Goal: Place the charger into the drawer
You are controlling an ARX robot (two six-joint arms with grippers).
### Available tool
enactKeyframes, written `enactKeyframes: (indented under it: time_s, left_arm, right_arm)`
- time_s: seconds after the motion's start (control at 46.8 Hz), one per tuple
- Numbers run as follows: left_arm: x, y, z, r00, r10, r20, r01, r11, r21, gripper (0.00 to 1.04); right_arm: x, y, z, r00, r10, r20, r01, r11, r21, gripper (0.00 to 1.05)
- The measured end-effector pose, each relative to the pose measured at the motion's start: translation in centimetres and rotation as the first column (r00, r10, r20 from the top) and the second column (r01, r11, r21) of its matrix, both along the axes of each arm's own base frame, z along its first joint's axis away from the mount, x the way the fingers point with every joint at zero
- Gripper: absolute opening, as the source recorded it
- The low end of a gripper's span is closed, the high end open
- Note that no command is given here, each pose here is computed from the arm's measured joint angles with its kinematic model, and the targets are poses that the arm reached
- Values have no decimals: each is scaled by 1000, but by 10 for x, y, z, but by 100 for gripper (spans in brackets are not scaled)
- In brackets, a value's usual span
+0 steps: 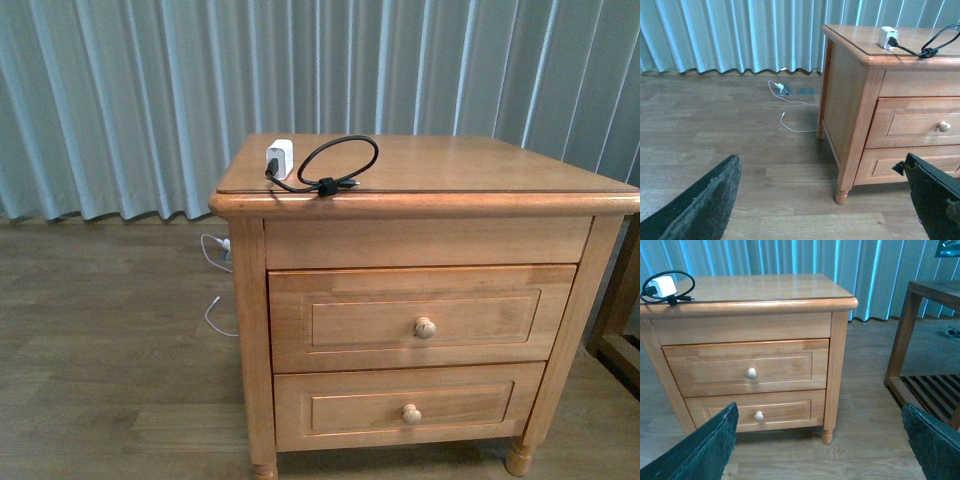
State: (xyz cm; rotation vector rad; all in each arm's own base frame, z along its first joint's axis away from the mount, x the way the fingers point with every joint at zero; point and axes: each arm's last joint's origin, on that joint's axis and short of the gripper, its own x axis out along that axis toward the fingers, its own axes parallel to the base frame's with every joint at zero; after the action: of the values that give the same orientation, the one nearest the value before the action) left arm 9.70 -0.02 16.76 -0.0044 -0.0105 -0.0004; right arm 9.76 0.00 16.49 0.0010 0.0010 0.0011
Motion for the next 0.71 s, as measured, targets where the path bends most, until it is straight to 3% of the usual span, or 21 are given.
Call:
enactKeyframes:
  time_s: [0.705]
  left_arm:
    - [0, 0, 0, 1000, 0, 0, 0, 1000, 0, 99]
  right_arm:
    - [0, 0, 0, 1000, 0, 0, 0, 1000, 0, 97]
